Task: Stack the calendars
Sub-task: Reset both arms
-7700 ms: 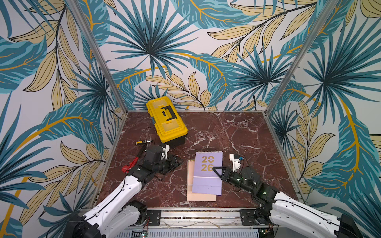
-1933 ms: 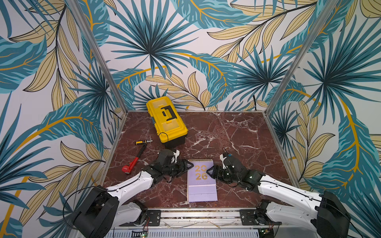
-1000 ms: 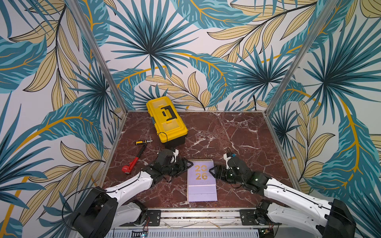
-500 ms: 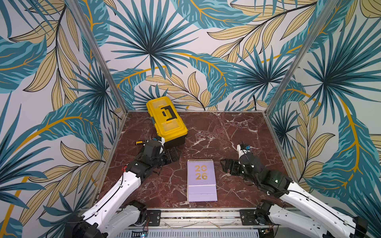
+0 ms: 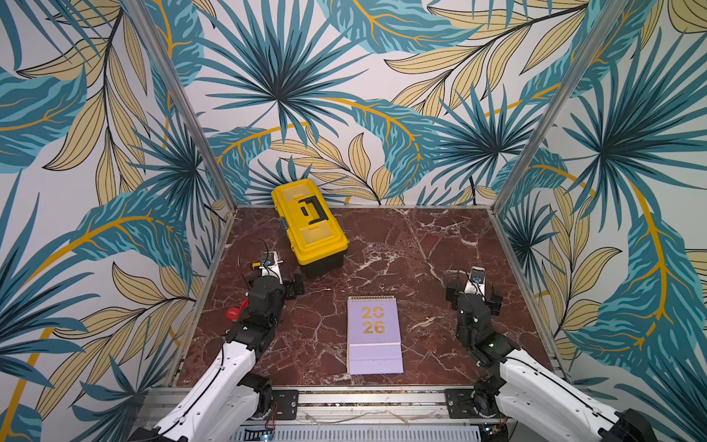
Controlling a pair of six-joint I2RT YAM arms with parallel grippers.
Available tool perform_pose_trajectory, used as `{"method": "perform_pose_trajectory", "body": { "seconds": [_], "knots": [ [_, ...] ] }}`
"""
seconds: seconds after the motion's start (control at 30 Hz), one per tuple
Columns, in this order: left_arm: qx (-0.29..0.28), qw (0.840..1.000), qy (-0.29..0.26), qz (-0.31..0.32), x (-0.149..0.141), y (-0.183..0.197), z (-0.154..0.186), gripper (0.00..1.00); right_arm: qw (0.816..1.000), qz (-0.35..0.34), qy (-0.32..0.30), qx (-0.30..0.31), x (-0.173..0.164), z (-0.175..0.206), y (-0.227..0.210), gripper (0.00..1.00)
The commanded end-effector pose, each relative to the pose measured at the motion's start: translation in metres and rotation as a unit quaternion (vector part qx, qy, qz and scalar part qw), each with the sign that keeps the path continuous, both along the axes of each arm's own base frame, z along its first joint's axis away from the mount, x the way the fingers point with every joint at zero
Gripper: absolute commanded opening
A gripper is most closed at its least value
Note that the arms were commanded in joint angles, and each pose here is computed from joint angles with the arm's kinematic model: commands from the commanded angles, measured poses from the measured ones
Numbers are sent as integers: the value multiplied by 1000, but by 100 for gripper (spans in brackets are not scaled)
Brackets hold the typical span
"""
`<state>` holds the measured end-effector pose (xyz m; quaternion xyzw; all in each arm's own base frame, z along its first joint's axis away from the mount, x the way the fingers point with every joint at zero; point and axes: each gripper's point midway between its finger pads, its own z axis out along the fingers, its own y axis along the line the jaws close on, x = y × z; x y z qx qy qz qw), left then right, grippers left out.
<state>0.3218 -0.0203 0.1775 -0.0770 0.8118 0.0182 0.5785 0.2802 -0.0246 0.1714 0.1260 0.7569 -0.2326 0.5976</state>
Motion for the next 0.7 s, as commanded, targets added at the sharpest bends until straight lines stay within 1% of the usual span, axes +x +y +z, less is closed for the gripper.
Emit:
{"method": "perform_pose_trajectory", "body": {
  "seconds": [0.0,0.1,0.17,0.23,0.3,0.33,0.4,0.47,0.6,0.67],
  "knots": [
    [67,992,-59,90,13,35,14,99,997,-9,-70,22,11,16,-12,100],
    [96,988,-65,97,27,39,-5,99,998,-12,-61,28,25,2,-20,100],
    [115,986,-60,109,35,43,-18,99,998,-14,-56,21,36,-6,-23,100],
    [129,983,-64,117,46,46,-22,99,999,-8,-48,7,48,-13,-21,100],
    [118,986,-69,94,57,42,-25,99,999,9,-48,-2,58,-13,-16,100],
    [117,988,-62,81,61,39,-31,100,999,13,-45,-2,63,-14,-15,100],
    [119,988,-62,82,63,40,-38,100,999,25,-39,12,69,-18,-11,100],
    [113,988,-68,74,61,38,-37,100,998,40,-49,26,72,-21,-9,100],
    [96,992,-75,17,58,29,-42,100,996,44,-75,35,70,-28,-16,100],
    [80,994,-74,-21,57,24,-50,100,995,54,-73,35,69,-30,-13,100]
  ]
}}
